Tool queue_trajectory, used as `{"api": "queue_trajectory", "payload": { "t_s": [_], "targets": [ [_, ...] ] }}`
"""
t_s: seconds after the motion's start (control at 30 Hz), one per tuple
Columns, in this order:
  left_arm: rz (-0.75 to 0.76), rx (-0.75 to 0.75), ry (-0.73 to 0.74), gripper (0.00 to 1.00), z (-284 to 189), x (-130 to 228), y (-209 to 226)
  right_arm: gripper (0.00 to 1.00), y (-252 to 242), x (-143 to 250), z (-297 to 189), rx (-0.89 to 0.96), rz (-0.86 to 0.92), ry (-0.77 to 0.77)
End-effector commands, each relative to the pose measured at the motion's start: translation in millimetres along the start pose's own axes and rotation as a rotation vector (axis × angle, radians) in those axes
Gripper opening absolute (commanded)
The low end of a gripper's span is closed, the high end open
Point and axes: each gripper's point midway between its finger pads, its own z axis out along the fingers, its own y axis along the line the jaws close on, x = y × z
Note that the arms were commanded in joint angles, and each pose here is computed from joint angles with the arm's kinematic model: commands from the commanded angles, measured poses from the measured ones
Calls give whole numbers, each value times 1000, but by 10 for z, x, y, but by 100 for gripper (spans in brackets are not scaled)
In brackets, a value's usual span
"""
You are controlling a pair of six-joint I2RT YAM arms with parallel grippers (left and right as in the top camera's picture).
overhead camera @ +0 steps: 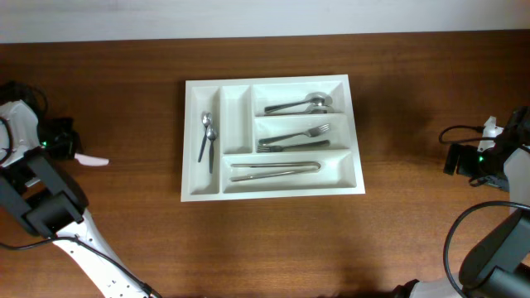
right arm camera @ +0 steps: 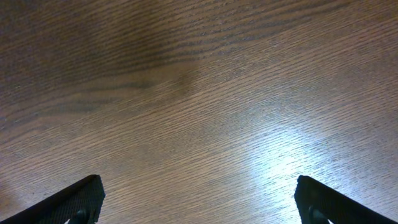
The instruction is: Pack container
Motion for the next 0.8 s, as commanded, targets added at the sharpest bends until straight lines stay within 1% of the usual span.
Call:
{"api": "queue_trajectory", "payload": {
  "t_s": [0.0,0.13,0.3,0.43,0.57,0.77],
  "targets": [
    [-29,-83,21,2,100,-111,296,99,16,-4,16,-10,-3,1],
    [13,-132,13,2,74,-214,473,99,15,-4,16,-10,-3,1],
    [97,-145,-23,2,57,-317,506,99,16,-4,16,-10,-3,1],
    [263,-109,-49,2,34,-354,376,99,15,-4,16,-10,-3,1],
    [400,-93,-62,2,-16,-306,257,99,16,-4,16,-10,-3,1],
    [582,-50,-111,2,-273,-182,31,99,16,-4,16,-10,-3,1]
  ]
}}
